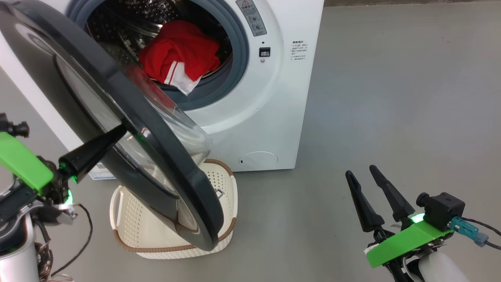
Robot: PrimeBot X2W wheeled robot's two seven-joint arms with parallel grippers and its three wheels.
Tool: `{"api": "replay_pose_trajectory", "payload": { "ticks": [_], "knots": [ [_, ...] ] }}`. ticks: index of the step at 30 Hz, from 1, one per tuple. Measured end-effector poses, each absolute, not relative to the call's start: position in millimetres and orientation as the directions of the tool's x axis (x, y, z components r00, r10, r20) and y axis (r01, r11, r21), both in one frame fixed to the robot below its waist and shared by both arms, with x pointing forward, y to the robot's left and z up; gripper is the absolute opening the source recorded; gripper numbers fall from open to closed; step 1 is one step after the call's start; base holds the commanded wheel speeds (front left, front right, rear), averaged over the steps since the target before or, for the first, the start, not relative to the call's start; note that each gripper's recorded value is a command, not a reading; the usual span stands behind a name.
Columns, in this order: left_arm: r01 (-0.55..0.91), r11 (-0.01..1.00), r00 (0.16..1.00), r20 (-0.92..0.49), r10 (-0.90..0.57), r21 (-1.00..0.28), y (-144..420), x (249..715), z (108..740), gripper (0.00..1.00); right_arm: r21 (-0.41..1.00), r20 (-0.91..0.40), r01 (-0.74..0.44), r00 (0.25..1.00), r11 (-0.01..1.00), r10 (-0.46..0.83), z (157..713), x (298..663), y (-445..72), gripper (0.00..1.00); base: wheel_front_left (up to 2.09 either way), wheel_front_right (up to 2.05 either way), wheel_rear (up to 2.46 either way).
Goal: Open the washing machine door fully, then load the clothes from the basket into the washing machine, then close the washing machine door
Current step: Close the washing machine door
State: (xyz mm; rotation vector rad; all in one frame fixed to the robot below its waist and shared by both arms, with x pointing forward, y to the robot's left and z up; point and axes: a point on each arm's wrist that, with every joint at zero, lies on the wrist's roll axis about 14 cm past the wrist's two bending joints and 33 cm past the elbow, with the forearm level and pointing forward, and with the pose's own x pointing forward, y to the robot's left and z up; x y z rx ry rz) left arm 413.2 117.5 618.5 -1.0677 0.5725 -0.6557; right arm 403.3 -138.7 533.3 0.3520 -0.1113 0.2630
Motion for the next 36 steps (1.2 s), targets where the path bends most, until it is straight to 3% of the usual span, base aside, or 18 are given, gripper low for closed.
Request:
{"api": "replay_pose_trajectory", "payload": {
  "ticks": [36],
  "knots": [
    [0.231,0.344,0.716,-0.081,-0.693,-0.91,129,411,623,0.0,0.324,0.148,-0.303,0.952,0.896,0.268,532,408,-127,1.0,0.0,0.0,0.0]
  ]
}}
